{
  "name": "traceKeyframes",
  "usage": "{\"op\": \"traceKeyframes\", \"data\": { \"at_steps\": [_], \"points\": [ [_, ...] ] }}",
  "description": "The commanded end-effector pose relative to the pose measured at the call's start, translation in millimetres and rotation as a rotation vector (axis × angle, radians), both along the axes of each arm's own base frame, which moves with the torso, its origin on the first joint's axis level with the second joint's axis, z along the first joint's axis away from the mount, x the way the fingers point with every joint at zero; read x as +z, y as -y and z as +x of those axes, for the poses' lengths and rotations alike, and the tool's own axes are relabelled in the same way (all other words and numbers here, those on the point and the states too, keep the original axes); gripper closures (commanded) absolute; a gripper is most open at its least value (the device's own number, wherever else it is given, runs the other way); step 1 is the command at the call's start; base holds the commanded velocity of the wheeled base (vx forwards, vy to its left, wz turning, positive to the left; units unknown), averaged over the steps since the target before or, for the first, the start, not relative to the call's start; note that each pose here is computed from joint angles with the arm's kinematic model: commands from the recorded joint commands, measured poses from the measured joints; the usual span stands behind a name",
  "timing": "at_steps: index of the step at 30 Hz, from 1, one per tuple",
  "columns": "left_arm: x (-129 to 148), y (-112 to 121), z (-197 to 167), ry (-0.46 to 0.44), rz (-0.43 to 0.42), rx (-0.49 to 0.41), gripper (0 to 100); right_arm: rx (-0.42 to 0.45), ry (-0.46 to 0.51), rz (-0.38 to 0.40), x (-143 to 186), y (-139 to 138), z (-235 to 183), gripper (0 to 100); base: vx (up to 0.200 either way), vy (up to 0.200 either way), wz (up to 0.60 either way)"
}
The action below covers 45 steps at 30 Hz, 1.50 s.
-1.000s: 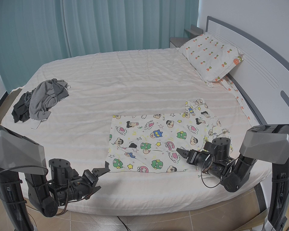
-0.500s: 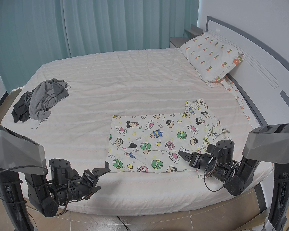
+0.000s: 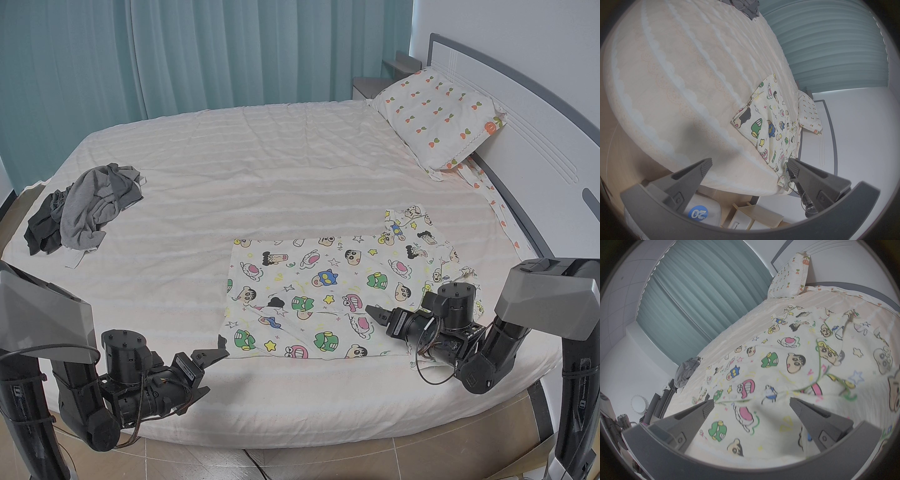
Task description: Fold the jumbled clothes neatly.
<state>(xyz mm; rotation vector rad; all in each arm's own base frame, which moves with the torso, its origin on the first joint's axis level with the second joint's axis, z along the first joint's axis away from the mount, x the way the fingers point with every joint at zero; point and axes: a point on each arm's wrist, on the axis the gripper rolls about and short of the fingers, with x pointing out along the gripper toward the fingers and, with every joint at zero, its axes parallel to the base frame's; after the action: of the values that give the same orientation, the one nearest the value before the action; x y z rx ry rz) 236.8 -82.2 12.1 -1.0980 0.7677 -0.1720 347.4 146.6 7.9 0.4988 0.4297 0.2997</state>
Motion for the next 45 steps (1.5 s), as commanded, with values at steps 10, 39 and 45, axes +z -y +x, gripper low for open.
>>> {"op": "traceKeyframes", "data": {
  "at_steps": [10,39,45],
  "points": [
    [-0.3,0.1,0.4,0.000,0.000,0.000,0,-0.053,0.019,0.013,7.5,14.1,20.3,0,0.000,0.000,0.00],
    [52.4,-6.4,-16.0,0.232,-0.074,-0.009,0,0.009,-0.086,0.242,44.6,124.5,-115.7,0,0.034,0.000,0.00],
    [49.9,-6.4,-16.1,0.221,-0.070,-0.011,0,0.018,-0.091,0.240,44.1,122.4,-116.9,0,0.200,0.000,0.00]
  ]
}}
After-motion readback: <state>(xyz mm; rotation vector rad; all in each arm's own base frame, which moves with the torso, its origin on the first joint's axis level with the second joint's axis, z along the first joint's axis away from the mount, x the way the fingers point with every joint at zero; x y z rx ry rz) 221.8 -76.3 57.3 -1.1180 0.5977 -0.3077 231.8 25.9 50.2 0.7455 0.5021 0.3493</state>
